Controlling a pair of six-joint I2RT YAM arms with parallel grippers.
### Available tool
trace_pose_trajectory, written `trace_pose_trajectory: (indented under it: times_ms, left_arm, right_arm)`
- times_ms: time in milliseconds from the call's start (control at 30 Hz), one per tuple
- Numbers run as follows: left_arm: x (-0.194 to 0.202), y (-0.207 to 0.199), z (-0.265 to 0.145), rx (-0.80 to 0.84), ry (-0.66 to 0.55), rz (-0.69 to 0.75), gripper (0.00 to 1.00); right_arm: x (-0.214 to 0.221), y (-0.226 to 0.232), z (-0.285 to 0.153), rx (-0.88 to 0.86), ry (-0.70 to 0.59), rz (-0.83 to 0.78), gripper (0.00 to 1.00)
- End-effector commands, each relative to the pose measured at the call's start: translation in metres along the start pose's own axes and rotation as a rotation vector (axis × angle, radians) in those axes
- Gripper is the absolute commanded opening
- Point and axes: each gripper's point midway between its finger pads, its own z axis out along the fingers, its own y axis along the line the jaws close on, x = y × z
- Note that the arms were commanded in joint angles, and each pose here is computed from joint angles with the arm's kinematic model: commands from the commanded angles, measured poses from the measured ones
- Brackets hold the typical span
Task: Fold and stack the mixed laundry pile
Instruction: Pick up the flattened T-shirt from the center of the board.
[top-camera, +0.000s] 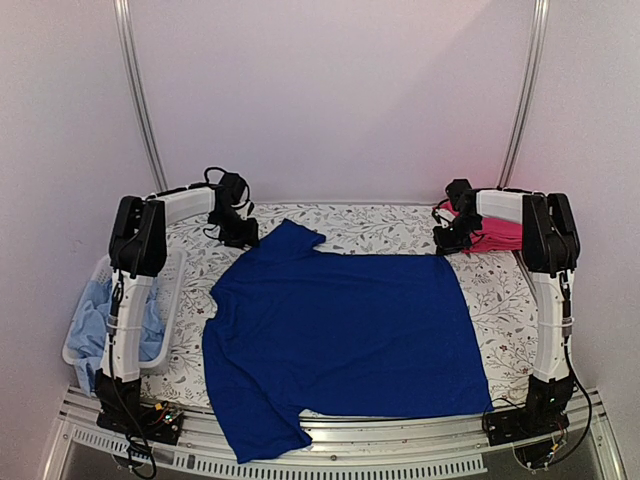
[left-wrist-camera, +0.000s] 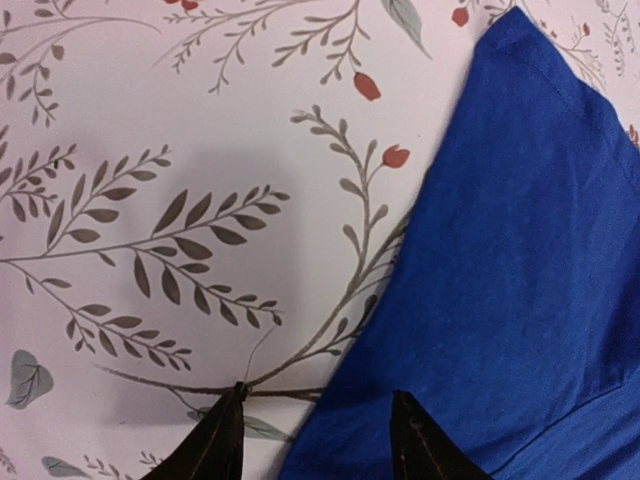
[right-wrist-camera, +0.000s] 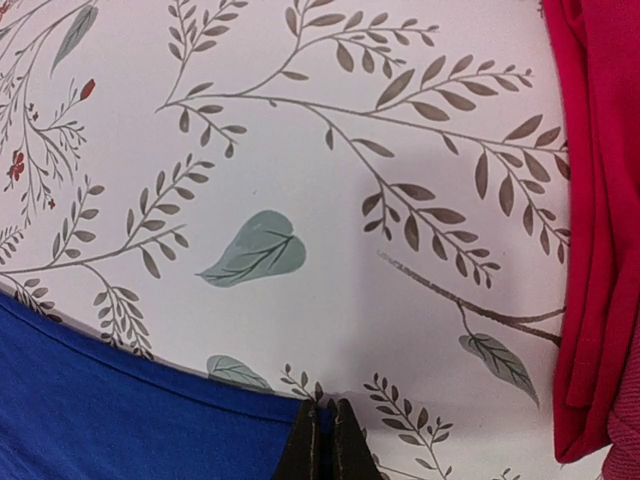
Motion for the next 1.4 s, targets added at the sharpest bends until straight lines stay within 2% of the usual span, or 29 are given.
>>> trace_pose_trajectory:
  times_ms: [0,233,533,600,700,800,967,1100,1233,1367]
  left_arm:
    - [0.009,-0.014,-0.001,0.057,0.024,0.012,0.49]
    - [0.008,-0.033,0.012,0.082,0.017,0.059,0.49]
    - [0.013,-0.022,0.039,-0.11,0.037,0.163,0.41]
    - [0.011,-0.021,0.044,-0.119,0.035,0.169,0.36]
    - [0.01,-0.019,0.048,-0.129,0.033,0.166,0.15]
    - [-0.003,-0.015,0.037,-0.12,-0.007,0.133,0.0]
    - [-0.045,-0.006,0.003,-0.006,-0.125,0.006,0.0]
    - [-0.077,-0.016,-0.032,0.081,-0.229,0.012,0.0]
    - [-0.082,-0.028,-0.057,0.124,-0.262,0.038,0.0]
    - [-0.07,-0.036,-0.078,0.154,-0.273,0.064,0.0]
  right_arm:
    - [0.044,-0.008,0.032,0.04,0.155,0.021,0.0]
    - [0.04,-0.006,0.026,0.025,0.14,0.033,0.0]
    - [0.037,-0.006,0.026,0.015,0.136,0.043,0.0]
    - [0.037,-0.006,0.026,0.014,0.137,0.045,0.0]
    - [0.033,-0.006,0.026,0.01,0.129,0.046,0.0]
    - [0.021,-0.006,0.02,0.002,0.097,0.046,0.0]
    - [-0.011,-0.01,0.003,-0.023,0.019,0.105,0.0]
    - [-0.037,-0.011,-0.017,-0.069,-0.05,0.14,0.0]
    - [-0.051,0.0,-0.041,-0.132,-0.106,0.133,0.0]
    - [-0.043,0.013,-0.051,-0.204,-0.103,0.13,0.0]
